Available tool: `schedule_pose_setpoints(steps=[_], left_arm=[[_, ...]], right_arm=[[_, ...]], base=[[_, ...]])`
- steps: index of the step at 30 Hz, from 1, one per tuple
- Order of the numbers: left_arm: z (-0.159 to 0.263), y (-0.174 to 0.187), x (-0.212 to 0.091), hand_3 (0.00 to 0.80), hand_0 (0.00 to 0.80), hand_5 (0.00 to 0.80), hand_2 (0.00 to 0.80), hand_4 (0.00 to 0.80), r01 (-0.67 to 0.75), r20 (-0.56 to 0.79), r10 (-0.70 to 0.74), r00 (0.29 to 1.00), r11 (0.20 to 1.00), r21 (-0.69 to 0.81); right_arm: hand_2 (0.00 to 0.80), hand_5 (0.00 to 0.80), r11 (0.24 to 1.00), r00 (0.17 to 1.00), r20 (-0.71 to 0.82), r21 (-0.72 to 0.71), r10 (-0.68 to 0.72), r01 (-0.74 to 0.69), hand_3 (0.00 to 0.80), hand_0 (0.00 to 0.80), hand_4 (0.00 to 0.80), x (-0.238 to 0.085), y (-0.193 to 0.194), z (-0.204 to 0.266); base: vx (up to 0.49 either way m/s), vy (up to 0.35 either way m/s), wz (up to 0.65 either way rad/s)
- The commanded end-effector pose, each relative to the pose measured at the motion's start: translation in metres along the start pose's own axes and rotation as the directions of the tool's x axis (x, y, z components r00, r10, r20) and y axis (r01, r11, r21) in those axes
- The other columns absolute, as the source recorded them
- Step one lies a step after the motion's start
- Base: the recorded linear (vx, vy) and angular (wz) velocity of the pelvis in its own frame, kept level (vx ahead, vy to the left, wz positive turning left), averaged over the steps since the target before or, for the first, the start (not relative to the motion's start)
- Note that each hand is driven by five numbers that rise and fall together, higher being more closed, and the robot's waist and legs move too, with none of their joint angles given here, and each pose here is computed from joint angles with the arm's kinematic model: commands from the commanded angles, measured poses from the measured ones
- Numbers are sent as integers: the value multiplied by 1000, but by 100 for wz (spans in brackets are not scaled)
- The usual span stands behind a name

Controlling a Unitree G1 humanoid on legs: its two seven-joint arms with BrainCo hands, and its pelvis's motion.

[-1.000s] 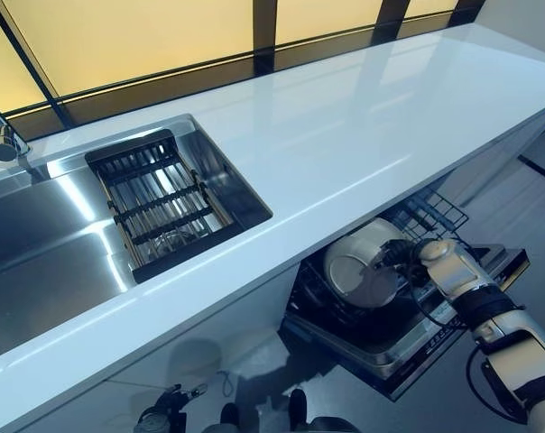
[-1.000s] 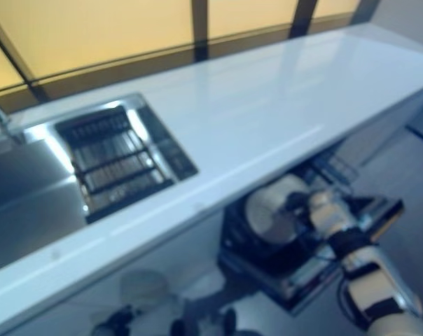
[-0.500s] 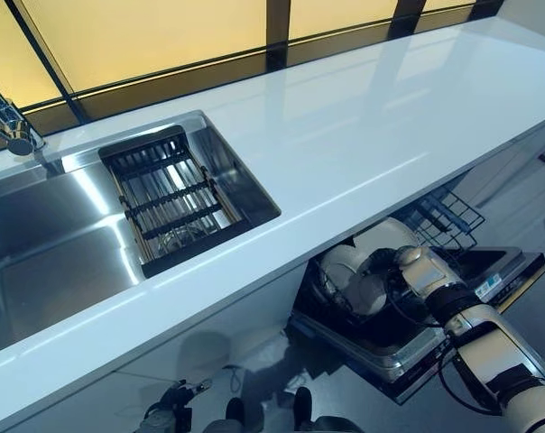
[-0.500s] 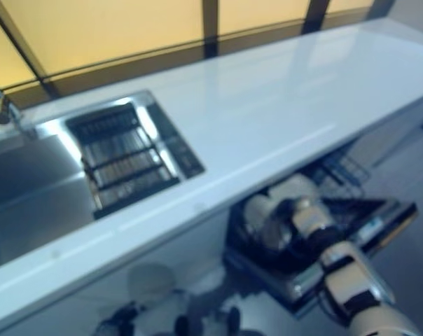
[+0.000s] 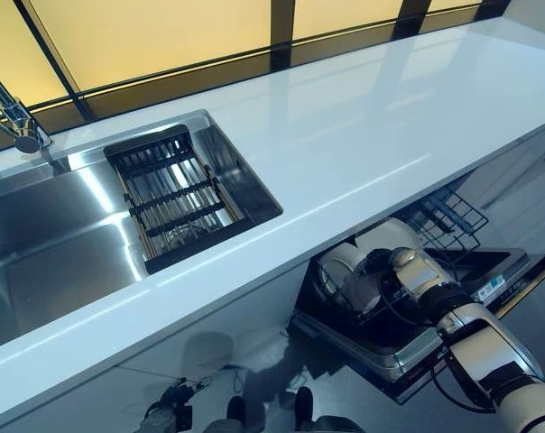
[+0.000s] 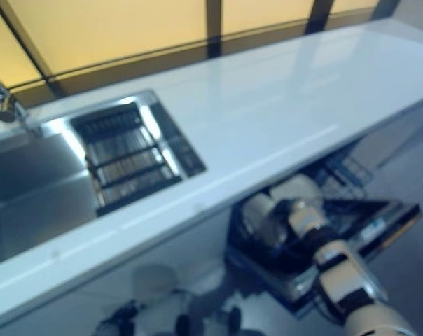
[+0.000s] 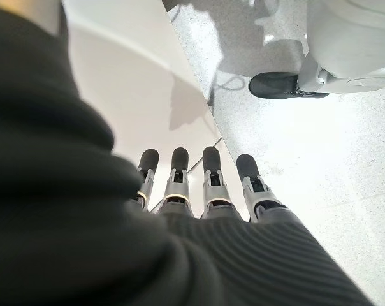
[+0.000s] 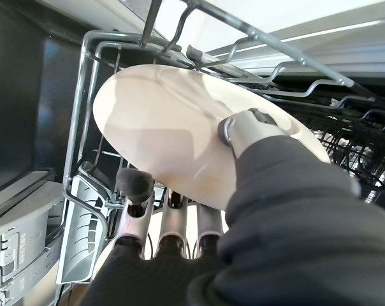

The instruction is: Take plates into dishwasher

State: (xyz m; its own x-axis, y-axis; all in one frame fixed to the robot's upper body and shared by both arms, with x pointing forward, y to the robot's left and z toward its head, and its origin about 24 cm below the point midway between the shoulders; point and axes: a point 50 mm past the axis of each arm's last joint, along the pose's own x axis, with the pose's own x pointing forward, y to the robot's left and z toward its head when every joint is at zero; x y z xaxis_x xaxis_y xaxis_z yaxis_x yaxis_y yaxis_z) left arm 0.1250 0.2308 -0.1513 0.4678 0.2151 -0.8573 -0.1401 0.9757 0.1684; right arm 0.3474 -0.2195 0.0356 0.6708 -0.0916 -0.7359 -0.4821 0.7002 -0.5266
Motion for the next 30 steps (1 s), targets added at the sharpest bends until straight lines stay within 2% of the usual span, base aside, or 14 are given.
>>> schedule_pose_setpoints(steps=[1,10,23,30], left_arm=[[23,-1,5,0,0,0,0,0,-7,54,4,999,999,48],[24,2,5,0,0,0,0,0,-22,53,20,998,999,49],[17,14,4,0,0,0,0,0,-61,23,60,998,997,40],[6,23,2,0,0,0,0,0,-88,-18,88,996,996,14]], right_arm=[[0,0,1000,999,35,13,-15,14,0,0,0,-4,-12,20],[0,0,998,997,58,15,-54,53,0,0,0,-15,-30,17],[0,0,994,993,62,-6,-105,106,0,0,0,-44,-78,7],[0,0,981,982,64,99,-175,169,0,0,0,-58,-104,-20]], base=[[0,0,0],[0,0,0],[6,0,-4],[15,9,-4]])
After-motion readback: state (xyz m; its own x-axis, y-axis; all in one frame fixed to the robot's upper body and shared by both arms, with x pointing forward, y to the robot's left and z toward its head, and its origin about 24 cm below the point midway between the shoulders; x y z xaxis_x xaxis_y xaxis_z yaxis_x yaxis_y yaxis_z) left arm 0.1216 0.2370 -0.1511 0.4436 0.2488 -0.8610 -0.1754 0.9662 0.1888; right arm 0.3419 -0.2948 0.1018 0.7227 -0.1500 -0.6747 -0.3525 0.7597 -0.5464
